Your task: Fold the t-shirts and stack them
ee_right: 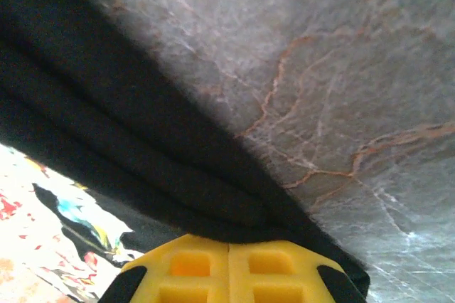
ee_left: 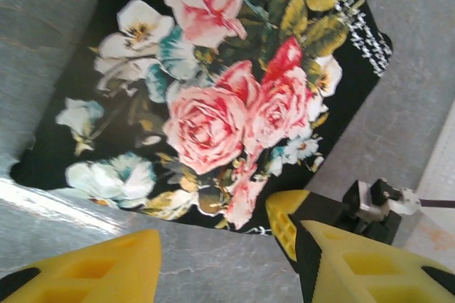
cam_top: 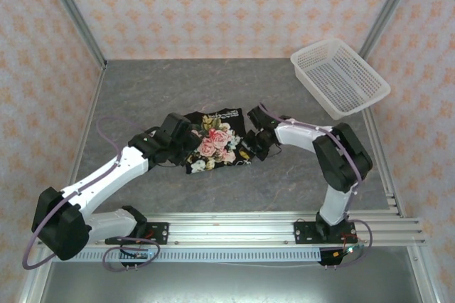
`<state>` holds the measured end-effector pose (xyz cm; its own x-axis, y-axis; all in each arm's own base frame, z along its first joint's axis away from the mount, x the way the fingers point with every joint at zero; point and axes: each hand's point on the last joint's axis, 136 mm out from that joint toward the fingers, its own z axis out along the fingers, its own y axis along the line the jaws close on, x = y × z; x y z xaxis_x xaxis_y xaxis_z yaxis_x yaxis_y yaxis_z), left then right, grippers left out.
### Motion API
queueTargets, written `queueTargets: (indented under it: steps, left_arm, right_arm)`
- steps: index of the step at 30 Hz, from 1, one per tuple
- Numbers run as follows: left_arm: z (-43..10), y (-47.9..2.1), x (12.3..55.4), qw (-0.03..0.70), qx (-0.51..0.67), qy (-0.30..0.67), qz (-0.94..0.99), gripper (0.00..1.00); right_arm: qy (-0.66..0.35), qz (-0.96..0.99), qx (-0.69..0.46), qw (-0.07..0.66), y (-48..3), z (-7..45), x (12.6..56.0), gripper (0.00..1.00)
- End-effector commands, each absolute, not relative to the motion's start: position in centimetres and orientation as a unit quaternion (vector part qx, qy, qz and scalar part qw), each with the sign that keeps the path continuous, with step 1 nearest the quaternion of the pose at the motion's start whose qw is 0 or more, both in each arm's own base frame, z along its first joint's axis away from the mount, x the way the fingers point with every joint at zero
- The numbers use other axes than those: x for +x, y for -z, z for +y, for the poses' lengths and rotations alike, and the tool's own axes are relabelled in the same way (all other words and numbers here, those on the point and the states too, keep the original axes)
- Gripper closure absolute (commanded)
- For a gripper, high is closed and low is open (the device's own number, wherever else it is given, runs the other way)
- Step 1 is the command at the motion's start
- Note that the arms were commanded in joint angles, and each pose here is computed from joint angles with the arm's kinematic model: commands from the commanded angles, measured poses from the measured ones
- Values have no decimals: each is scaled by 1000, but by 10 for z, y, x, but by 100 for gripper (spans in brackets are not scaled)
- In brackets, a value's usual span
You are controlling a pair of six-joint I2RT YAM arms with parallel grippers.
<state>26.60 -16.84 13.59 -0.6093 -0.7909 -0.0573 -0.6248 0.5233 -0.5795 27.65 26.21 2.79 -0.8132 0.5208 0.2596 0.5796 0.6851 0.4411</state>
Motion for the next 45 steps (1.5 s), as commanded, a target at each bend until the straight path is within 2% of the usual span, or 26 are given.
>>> queueTargets:
  steps: [1,4,7,9,14,18,22,25,27,30,32,36,39,45]
  left_arm:
    - [-191,-141,275,155,-425,298,841,46]
    - [-214,-134,269,134,-431,299,841,44]
    - [-225,-116,250,119,-466,269,835,43]
    - [-236,-108,246,128,-494,283,812,40]
    - [-260,-95,257,150,-547,317,760,35]
    - [-260,-80,263,166,-577,302,741,34]
    - [-251,-55,267,173,-613,293,713,39]
    - [-241,-45,272,194,-623,277,706,52]
    - [-238,-35,279,198,-624,274,705,68]
    - [-226,-22,288,198,-617,249,720,86]
    - [-207,-19,293,209,-624,235,716,92]
    - [-155,-23,313,232,-626,204,716,98]
    - [-113,-31,339,251,-613,195,724,99]
    - [-31,-32,388,232,-591,161,755,100]
  right_arm:
    - [256,-909,-322,63,-27,259,266,98]
    - [275,-904,-323,41,-52,258,270,96]
    - [280,-904,-325,1,-83,243,273,85]
    - [284,-902,-325,-31,-105,228,273,74]
    - [327,-890,-311,-63,-140,213,265,63]
    - [350,-885,-302,-58,-151,210,250,61]
    - [372,-876,-300,-62,-162,207,240,59]
    - [376,-874,-301,-67,-170,202,234,58]
    - [378,-872,-304,-69,-173,199,232,58]
    - [379,-870,-307,-72,-177,195,229,58]
    - [377,-871,-305,-75,-181,193,228,58]
    - [371,-871,-309,-87,-186,186,227,59]
    - [370,-869,-314,-94,-187,182,228,59]
    - [366,-868,-321,-95,-184,181,232,59]
